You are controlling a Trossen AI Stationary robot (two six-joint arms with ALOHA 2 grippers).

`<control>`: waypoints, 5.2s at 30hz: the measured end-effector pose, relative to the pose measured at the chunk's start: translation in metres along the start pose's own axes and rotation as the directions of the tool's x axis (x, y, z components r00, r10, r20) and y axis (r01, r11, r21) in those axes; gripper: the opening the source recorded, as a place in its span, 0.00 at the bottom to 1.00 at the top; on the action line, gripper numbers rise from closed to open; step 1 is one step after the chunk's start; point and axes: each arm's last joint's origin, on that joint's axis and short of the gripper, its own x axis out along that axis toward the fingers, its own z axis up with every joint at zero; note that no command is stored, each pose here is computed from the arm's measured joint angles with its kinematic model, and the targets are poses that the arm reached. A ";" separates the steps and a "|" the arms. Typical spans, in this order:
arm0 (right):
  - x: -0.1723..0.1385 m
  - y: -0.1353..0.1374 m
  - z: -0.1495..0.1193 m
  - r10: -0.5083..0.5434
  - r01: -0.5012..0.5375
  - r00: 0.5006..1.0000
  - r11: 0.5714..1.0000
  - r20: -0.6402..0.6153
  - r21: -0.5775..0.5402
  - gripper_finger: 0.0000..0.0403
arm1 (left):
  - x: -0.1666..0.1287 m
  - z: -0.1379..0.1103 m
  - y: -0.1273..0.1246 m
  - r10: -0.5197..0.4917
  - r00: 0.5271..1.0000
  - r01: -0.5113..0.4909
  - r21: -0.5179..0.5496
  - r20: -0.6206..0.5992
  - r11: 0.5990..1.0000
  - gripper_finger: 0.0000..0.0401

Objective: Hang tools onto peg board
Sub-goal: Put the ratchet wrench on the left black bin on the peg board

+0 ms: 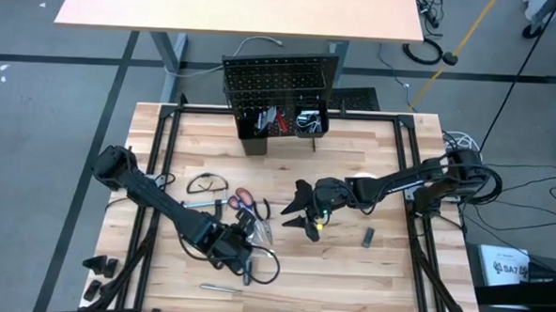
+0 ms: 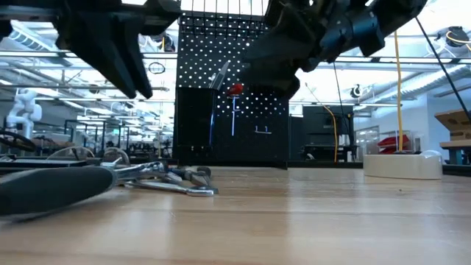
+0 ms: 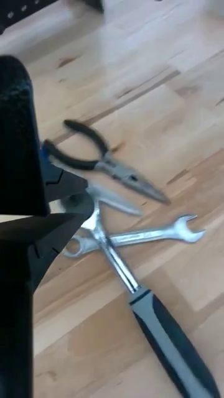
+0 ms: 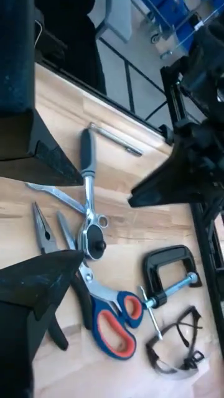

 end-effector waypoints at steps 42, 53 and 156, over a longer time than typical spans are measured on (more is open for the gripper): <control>0.108 0.047 0.038 -0.411 0.319 0.911 0.679 -0.018 0.661 0.42 | -0.100 -0.145 0.008 0.796 0.564 -0.304 -0.840 0.220 0.448 0.00; 0.120 0.071 0.020 -0.479 0.296 0.878 0.580 0.023 0.759 0.42 | -0.086 -0.144 0.003 0.717 0.633 -0.229 -0.814 0.292 0.534 0.00; -0.018 0.208 0.089 -0.837 0.844 0.534 0.519 -0.118 0.136 0.08 | -0.066 -0.089 -0.006 0.519 0.585 0.033 -0.657 0.624 0.753 0.02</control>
